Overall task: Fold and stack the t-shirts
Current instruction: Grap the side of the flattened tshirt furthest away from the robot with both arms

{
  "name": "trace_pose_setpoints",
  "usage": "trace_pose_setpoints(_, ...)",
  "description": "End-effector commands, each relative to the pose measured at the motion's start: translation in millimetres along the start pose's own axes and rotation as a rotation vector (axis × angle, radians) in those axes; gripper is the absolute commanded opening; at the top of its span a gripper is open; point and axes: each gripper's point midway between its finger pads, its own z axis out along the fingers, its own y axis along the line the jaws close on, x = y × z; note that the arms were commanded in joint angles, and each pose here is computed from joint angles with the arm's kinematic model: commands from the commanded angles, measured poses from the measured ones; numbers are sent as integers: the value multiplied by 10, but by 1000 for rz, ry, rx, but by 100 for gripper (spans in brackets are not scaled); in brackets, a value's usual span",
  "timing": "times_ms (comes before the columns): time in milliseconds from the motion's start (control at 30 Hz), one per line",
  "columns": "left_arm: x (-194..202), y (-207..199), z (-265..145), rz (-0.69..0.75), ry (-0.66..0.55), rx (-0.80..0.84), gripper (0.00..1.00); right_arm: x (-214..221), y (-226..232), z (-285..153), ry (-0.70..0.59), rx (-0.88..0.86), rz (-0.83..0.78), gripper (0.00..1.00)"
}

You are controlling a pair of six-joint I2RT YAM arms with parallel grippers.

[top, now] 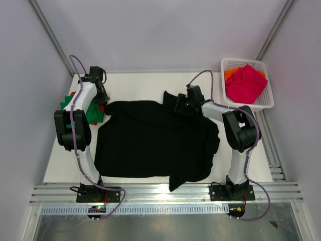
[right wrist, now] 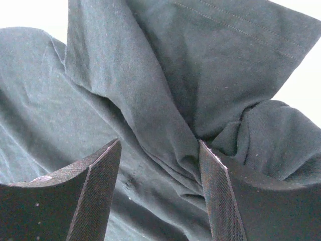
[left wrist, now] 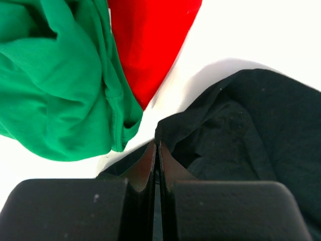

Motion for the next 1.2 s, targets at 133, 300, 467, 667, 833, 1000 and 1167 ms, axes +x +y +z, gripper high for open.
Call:
trace_pose_setpoints(133, -64, -98, -54, -15, -31, 50, 0, -716, 237, -93, -174, 35, -68, 66)
trace_pose_setpoints(300, -38, -96, -39, -14, -25, 50, 0, -1189, 327, -243, -297, 86, -86, 66)
trace_pose_setpoints(467, -14, -88, -41, -12, -23, 51, 0, -1479, 274, -174, -327, 180, -122, 67)
trace_pose_setpoints(667, -3, -63, -72, -7, -31, 48, 0, -1429, 36, 133, -250, 273, -144, 66)
trace_pose_setpoints(833, 10, -42, -76, -3, -36, 43, 0, -1359, -369, 174, -204, 430, -65, 67)
trace_pose_setpoints(1000, 18, -63, -52, -5, -28, 50, 0, -1298, -586, 146, -179, 493, -23, 67)
trace_pose_setpoints(1167, 28, -51, -49, -4, -26, 44, 0, -1249, -703, 136, -162, 514, -10, 67)
